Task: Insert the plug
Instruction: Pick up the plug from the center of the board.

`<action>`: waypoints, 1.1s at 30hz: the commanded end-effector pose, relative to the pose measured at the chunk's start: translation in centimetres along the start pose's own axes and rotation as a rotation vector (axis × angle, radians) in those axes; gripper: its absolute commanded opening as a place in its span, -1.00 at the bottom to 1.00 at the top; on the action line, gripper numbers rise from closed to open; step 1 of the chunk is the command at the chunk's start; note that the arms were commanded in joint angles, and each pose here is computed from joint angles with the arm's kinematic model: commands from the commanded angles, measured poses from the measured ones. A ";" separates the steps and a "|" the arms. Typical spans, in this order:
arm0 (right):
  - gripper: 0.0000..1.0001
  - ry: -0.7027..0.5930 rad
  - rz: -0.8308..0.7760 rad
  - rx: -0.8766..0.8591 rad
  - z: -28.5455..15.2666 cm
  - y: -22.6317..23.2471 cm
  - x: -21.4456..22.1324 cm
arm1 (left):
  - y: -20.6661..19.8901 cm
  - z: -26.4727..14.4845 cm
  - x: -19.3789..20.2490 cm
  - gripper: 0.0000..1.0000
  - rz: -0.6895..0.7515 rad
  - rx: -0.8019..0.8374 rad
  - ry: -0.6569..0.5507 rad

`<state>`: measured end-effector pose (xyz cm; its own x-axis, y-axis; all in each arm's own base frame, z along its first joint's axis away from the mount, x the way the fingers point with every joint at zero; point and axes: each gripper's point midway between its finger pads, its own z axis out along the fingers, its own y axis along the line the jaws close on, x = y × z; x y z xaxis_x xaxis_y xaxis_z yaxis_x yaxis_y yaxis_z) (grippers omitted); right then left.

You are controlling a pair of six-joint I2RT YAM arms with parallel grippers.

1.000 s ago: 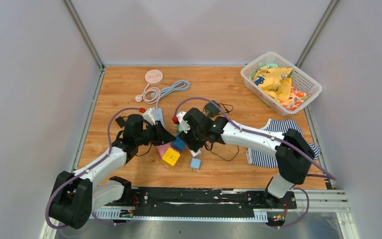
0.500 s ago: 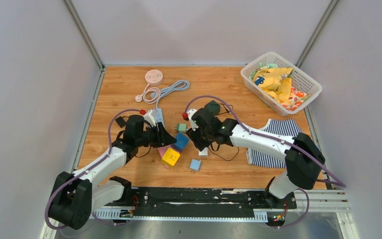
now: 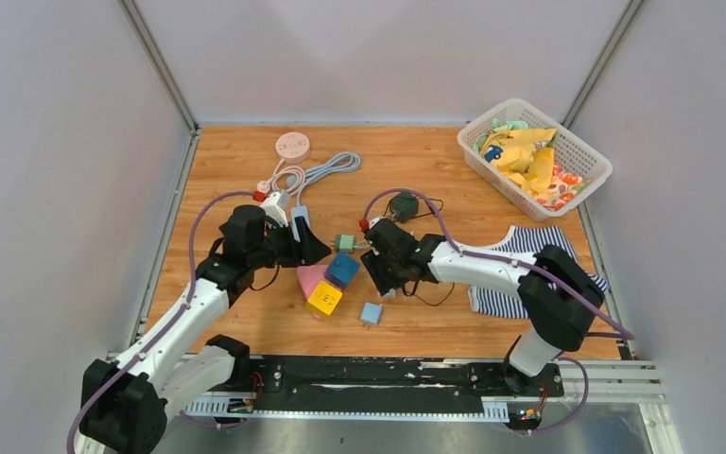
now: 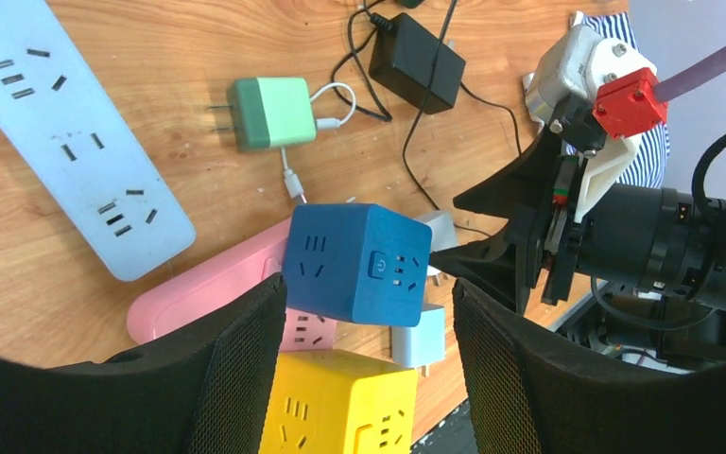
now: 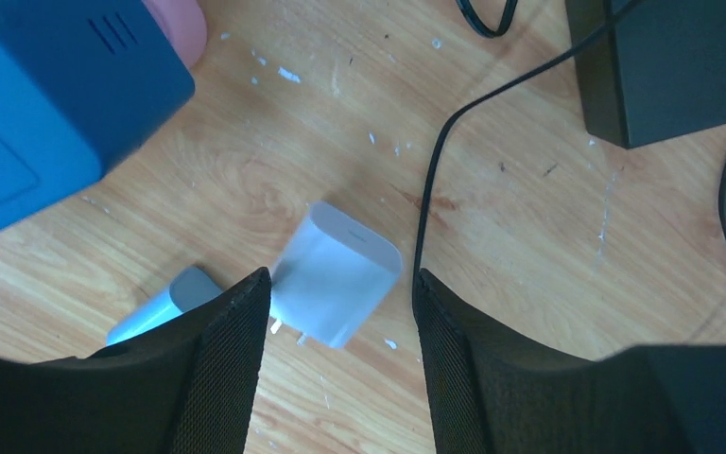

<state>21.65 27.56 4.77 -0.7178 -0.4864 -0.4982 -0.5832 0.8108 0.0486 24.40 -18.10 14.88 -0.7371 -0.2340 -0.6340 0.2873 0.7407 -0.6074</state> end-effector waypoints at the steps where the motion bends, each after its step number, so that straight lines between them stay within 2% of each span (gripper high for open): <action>1: 0.19 -0.001 0.050 0.023 1.1 -0.1 -0.4 | 0.9 -0.9 0.3 0.33 0.024 -0.063 -0.002; 5: 0.15 0.023 0.057 0.056 2.0 -0.5 0.1 | 0.7 -1.6 0.1 0.33 0.042 -0.068 -0.022; 8: -0.06 0.031 0.059 0.067 2.1 -0.7 0.2 | 0.5 -2.2 -0.1 0.33 0.065 -0.068 -0.030; 10: -0.11 0.024 0.058 0.072 1.8 -0.8 0.0 | 0.4 -2.7 -0.2 0.32 0.081 -0.071 -0.036; 13: -0.39 -0.008 0.060 0.070 0.5 -0.9 -0.8 | -0.2 -3.2 -0.4 0.25 0.112 -0.046 -0.043; 14: -0.45 -0.031 0.063 0.072 -0.3 -1.0 -1.3 | -0.8 -3.3 -0.4 0.24 0.123 -0.016 -0.043; 18: -0.46 -0.190 0.110 0.043 -4.7 -0.9 -4.7 | -3.6 -3.9 -0.9 0.24 0.166 0.129 -0.084; 23: -0.51 -0.438 0.198 -0.128 -10.9 1.5 -10.0 | -7.5 -4.8 -2.5 0.39 0.230 0.300 -0.196; 30: -0.47 -0.660 0.337 -0.314 -16.5 3.7 -14.8 | -9.6 -4.9 -2.8 0.52 0.278 0.360 -0.196; 33: -0.48 -0.705 0.375 -0.379 -17.7 4.6 -16.1 | -10.4 -4.6 -2.6 0.54 0.280 0.377 -0.178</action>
<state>23.55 31.55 24.08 -0.5687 0.0463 -0.8212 -0.5267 0.7463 0.4068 20.75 -21.08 23.31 -0.5248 -0.1928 -0.8291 0.6336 0.5619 -0.5317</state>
